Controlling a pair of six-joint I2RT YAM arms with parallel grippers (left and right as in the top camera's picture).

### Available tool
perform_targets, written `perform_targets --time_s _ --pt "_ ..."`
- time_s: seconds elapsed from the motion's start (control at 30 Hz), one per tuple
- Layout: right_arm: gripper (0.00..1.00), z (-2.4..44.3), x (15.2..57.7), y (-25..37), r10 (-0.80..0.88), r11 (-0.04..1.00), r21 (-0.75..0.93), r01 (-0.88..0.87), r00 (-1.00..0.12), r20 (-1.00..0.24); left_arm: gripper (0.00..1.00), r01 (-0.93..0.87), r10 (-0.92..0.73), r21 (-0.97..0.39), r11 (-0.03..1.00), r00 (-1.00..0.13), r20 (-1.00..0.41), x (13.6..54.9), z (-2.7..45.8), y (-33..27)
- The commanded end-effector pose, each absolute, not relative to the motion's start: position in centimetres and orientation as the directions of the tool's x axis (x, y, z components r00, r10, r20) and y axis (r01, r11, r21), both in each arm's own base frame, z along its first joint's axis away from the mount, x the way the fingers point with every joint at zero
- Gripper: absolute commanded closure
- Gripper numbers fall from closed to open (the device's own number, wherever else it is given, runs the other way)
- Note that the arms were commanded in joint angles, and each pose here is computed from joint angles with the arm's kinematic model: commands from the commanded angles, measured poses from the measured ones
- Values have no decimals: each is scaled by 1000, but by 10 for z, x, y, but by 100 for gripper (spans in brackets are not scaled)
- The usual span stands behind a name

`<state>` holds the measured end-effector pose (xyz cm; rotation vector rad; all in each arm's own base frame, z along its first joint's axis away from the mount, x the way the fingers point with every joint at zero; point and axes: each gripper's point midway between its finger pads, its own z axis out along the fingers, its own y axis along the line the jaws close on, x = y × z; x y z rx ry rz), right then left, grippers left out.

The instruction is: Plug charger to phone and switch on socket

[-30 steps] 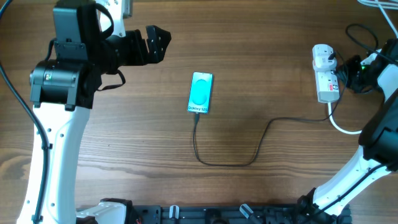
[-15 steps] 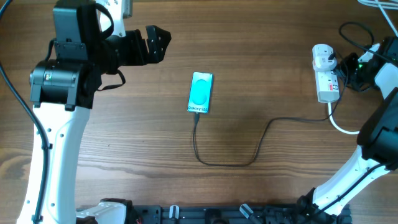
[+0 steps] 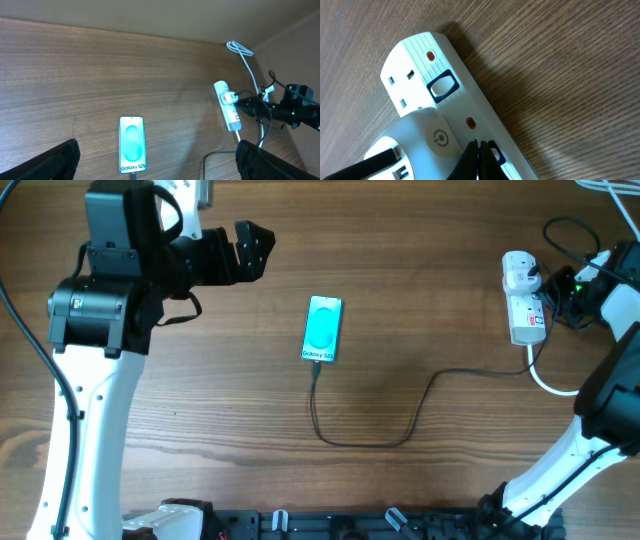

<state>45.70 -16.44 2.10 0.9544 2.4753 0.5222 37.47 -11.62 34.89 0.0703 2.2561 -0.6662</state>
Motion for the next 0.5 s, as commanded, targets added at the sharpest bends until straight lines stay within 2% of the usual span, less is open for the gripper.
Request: perform_targets --time_s 0.0,0.47 --pt "96 -13 436 -132 685 678 478 558 -716 -134 0 244 -151 -428 870 -695 -703 377 350 -112" --pt "96 -13 435 -132 680 682 478 554 -721 -133 0 244 -151 -428 870 -695 -703 377 350 -112"
